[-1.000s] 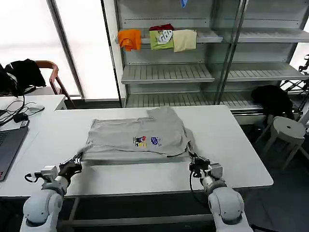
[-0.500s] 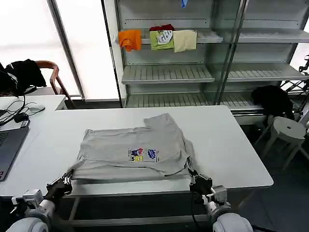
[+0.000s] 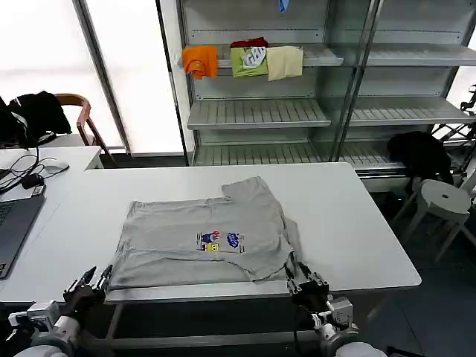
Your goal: Fold and organize the clothes.
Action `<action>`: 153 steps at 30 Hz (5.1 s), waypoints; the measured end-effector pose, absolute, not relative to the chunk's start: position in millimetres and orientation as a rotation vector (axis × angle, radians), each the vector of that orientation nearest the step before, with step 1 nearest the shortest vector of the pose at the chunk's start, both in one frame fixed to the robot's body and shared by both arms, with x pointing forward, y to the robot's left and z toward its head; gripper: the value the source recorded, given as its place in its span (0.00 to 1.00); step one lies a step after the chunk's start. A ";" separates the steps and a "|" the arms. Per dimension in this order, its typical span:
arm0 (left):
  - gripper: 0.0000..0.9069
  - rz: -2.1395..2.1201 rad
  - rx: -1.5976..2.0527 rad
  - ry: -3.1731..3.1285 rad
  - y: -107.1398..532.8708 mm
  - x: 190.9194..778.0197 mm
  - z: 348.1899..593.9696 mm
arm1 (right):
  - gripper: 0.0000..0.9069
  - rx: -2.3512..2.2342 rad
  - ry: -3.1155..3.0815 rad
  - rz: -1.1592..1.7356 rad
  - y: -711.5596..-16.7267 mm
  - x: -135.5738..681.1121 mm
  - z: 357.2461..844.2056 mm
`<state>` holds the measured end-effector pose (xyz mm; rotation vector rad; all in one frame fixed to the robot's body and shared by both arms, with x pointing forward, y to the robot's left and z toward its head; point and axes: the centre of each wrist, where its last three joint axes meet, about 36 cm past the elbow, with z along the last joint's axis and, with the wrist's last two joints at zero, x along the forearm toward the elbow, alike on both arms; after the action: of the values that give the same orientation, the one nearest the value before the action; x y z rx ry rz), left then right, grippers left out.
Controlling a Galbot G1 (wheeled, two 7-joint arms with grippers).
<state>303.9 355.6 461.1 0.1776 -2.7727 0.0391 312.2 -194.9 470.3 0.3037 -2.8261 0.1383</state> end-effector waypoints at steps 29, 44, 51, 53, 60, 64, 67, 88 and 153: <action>1.00 0.064 -0.040 -2.869 384.1 537.3 468.8 | 1.00 0.421 -2.790 0.072 -174.2 653.8 423.2; 1.00 0.014 -0.028 -2.772 398.0 580.3 440.6 | 0.94 0.549 -2.702 0.039 -177.1 701.7 406.4; 0.78 -0.010 -0.018 -2.741 404.3 583.4 433.5 | 0.88 0.575 -2.695 0.057 -174.8 704.3 407.3; 0.70 -0.015 -0.017 -2.732 406.1 584.0 431.2 | 0.80 0.582 -2.693 0.065 -173.3 704.2 408.7; 0.02 -0.032 -0.003 -2.710 413.5 588.0 427.5 | 0.00 0.592 -2.695 0.105 -168.5 701.1 415.6; 0.01 -0.035 -0.001 -2.694 415.1 590.4 424.0 | 0.00 0.589 -2.701 0.127 -166.9 698.9 421.0; 0.01 -0.040 -0.005 -2.682 415.3 591.7 422.6 | 0.00 0.588 -2.704 0.142 -166.1 697.7 424.7; 0.01 -0.045 -0.007 -2.649 416.8 595.8 413.6 | 1.00 0.532 -2.743 0.229 -166.0 694.1 435.4; 0.00 0.120 -0.031 -2.941 422.5 543.0 429.2 | 0.00 0.615 -2.895 0.085 -146.5 610.9 442.7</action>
<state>543.0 422.5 429.2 -0.0310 -2.9408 0.1196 610.9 -146.5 442.7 0.6146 -2.8949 0.0854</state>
